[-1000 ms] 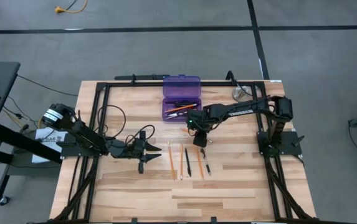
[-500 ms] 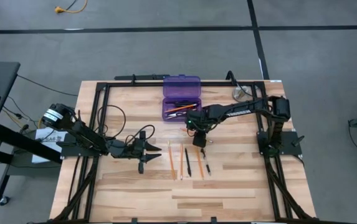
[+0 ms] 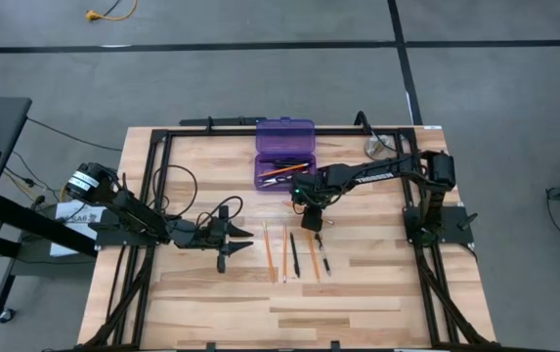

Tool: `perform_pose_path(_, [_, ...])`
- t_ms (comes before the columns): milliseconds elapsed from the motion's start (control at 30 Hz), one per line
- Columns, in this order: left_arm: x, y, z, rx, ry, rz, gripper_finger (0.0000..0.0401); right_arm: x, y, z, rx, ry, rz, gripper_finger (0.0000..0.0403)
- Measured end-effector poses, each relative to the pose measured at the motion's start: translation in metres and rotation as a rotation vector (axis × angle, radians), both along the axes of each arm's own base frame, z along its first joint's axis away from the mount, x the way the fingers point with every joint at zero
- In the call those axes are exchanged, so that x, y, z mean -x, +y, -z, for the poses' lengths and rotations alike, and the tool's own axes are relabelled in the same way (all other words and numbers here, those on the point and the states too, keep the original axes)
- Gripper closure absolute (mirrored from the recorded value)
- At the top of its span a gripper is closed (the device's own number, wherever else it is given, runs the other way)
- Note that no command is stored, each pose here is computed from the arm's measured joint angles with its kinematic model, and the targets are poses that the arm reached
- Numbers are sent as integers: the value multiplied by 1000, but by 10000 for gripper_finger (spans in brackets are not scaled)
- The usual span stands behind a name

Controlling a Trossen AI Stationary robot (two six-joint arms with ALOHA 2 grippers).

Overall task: Pick & place school supplies into a supply box
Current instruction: Put the orange pencil into the violet supply box

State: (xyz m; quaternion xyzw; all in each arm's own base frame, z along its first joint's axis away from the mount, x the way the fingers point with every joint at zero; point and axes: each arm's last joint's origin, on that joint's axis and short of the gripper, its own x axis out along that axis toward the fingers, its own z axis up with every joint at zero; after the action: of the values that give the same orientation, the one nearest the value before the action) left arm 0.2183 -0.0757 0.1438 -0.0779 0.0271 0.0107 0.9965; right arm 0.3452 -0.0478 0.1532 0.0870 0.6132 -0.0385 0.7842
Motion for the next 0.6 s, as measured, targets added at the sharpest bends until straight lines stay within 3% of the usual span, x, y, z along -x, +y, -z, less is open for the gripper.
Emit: perform_pose_path(600, [0, 0, 0, 0, 0, 0, 305, 7, 1, 13, -2, -1, 8, 277])
